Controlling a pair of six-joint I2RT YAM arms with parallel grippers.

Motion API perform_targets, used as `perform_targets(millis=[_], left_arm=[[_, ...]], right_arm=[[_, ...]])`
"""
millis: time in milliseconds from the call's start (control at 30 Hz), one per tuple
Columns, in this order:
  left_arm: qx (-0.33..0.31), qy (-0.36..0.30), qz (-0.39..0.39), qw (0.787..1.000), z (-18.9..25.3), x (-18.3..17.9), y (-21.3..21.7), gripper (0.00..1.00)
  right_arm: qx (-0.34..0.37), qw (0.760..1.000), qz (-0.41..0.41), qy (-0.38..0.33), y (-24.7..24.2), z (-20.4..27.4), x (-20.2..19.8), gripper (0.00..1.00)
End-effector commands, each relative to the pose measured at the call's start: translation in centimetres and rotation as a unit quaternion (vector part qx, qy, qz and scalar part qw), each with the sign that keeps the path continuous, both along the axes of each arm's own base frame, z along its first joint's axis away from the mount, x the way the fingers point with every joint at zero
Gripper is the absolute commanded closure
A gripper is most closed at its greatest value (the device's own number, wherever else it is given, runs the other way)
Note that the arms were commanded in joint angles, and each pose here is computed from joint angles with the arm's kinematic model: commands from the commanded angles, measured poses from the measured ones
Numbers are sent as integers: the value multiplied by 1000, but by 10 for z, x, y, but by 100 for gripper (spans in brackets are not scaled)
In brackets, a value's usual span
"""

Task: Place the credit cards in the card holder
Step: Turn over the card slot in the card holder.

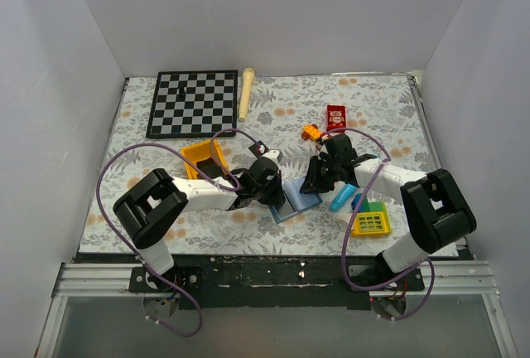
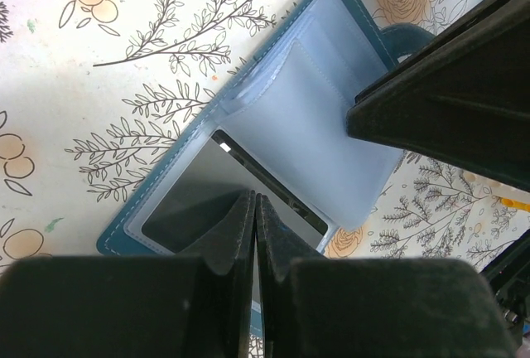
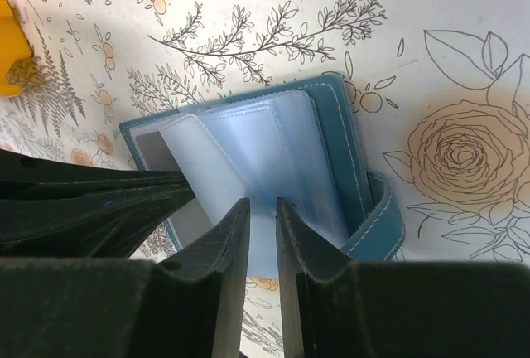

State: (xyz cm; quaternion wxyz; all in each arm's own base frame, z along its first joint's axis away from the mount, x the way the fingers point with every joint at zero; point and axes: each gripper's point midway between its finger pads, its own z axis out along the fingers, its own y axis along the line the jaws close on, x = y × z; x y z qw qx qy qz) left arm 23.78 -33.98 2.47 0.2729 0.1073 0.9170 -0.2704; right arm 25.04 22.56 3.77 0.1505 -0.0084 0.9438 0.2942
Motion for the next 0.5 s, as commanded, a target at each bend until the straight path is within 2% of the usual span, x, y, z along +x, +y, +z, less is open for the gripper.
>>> perform_targets(millis=[0,267,300,467], left_arm=[[35,24,-6,999,-19,-10,11,100],[40,29,-5,999,-24,-11,12,100],[22,30,-14,999,-19,-12,5,100],[20,28,-16,999,-18,-12,3,100]], right_arm=[[-3,1000,7,-2,-2,1,-1,73],[-31,999,-14,-41,-16,17,6,72],[-33,998,-16,-46,-18,20,6,71],[-35,998,-7,-49,-18,24,6,71]])
